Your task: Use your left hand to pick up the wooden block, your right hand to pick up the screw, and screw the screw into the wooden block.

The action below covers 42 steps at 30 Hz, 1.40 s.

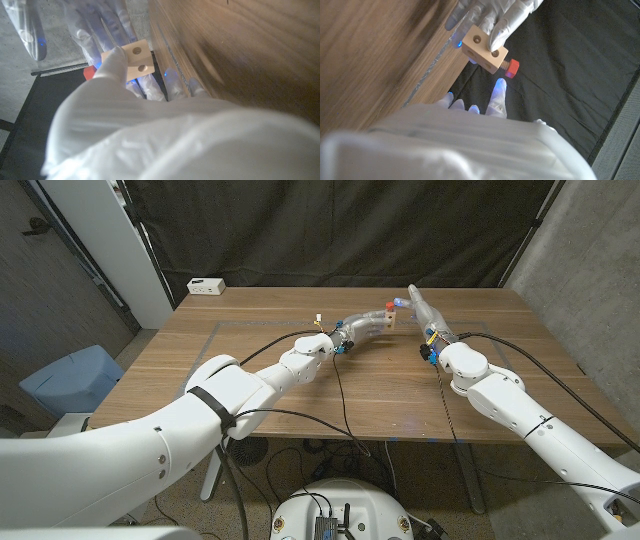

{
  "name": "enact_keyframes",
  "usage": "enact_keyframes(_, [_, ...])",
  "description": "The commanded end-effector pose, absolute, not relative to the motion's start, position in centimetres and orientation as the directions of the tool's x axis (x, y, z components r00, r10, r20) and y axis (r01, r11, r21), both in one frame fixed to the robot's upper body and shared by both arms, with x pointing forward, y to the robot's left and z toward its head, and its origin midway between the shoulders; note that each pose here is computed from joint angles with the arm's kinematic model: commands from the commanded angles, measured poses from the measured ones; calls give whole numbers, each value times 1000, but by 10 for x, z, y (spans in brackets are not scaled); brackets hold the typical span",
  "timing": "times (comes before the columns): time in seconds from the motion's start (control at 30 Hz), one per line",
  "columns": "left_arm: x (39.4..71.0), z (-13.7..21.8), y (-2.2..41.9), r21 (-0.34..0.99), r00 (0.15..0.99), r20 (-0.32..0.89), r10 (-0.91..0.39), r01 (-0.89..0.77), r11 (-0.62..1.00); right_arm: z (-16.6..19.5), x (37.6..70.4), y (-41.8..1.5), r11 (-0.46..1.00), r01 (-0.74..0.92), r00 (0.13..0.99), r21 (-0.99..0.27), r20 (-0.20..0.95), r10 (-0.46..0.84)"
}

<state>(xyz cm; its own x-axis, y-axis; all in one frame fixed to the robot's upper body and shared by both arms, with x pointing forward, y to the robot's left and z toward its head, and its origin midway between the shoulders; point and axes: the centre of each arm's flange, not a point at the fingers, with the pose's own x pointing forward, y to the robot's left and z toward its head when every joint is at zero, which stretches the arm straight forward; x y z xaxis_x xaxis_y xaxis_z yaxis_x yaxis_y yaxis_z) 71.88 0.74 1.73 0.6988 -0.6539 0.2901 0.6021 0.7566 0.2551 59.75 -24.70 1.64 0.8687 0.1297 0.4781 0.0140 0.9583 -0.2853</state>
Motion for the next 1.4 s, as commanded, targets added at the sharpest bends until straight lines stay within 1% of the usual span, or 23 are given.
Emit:
enact_keyframes(0.03, [719,17,6,254,703,282,-652,601,758,14,596,-244,955,11,871,-295,472,136])
enact_keyframes(1.4, [717,15,7,261,681,299,-668,615,744,10,578,-241,952,41,869,-304,481,116])
